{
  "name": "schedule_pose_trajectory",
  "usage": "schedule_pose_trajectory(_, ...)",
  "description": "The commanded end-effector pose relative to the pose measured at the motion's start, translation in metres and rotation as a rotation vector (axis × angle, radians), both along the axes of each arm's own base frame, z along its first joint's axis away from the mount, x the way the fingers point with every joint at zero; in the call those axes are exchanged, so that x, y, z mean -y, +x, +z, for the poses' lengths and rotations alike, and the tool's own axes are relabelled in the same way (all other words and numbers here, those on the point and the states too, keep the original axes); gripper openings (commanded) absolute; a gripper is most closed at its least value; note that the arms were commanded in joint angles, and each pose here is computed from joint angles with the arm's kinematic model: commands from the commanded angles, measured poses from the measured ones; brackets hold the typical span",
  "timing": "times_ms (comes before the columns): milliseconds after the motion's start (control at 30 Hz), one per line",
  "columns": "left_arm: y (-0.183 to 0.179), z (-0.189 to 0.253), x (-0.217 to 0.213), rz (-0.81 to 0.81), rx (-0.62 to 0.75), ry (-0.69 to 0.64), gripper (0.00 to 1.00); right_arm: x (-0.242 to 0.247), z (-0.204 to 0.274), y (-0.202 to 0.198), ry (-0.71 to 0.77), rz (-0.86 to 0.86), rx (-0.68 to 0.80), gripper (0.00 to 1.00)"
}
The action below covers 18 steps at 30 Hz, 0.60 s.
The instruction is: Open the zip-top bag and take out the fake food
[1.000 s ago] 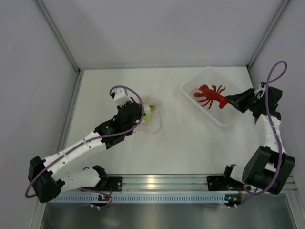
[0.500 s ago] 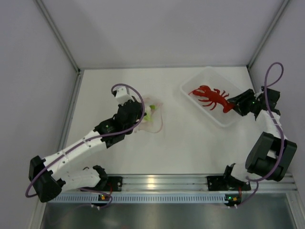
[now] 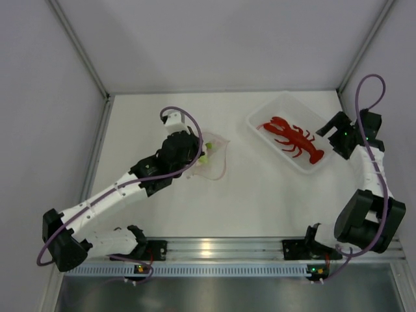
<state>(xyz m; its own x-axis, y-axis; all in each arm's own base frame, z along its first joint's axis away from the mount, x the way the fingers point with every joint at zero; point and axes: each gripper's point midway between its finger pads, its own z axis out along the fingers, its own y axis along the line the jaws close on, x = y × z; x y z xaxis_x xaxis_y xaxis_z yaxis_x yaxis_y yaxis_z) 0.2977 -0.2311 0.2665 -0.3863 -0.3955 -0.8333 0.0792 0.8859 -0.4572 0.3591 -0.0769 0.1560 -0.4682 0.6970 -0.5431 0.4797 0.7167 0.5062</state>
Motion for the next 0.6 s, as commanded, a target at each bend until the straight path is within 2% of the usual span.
schedule_pose_trajectory(0,-0.001,0.025,0.020,-0.112,0.026,-0.008,0.00,0.011,0.040,0.004,-0.230,-0.018,0.017,1.00)
schedule_pose_trajectory(67,-0.003,0.027,0.027,-0.149,0.016,0.007,0.00,0.008,0.046,0.000,-0.267,-0.012,0.009,1.00)
schedule_pose_trajectory(167,-0.002,0.032,0.032,-0.179,0.012,0.029,0.00,-0.019,0.082,-0.008,-0.360,0.040,0.108,0.99)
schedule_pose_trajectory(233,-0.001,0.041,0.037,-0.199,0.025,0.029,0.00,-0.058,0.091,-0.011,-0.349,0.157,0.187,0.99)
schedule_pose_trajectory(267,0.000,0.042,0.039,-0.202,0.022,0.032,0.00,-0.076,0.110,-0.017,-0.323,0.190,0.274,1.00)
schedule_pose_trajectory(367,0.002,0.048,0.048,-0.226,0.022,0.015,0.00,-0.139,0.117,-0.038,-0.185,0.388,0.390,1.00)
schedule_pose_trajectory(400,0.002,0.050,0.052,-0.233,0.019,0.004,0.00,-0.153,0.114,-0.046,-0.148,0.436,0.399,0.98)
schedule_pose_trajectory(500,0.000,0.059,0.071,-0.276,0.011,-0.043,0.00,-0.192,0.133,-0.074,-0.065,0.563,0.466,0.78)
schedule_pose_trajectory(567,-0.002,0.067,0.082,-0.296,0.015,-0.060,0.00,-0.211,0.149,-0.094,-0.023,0.629,0.511,0.70)
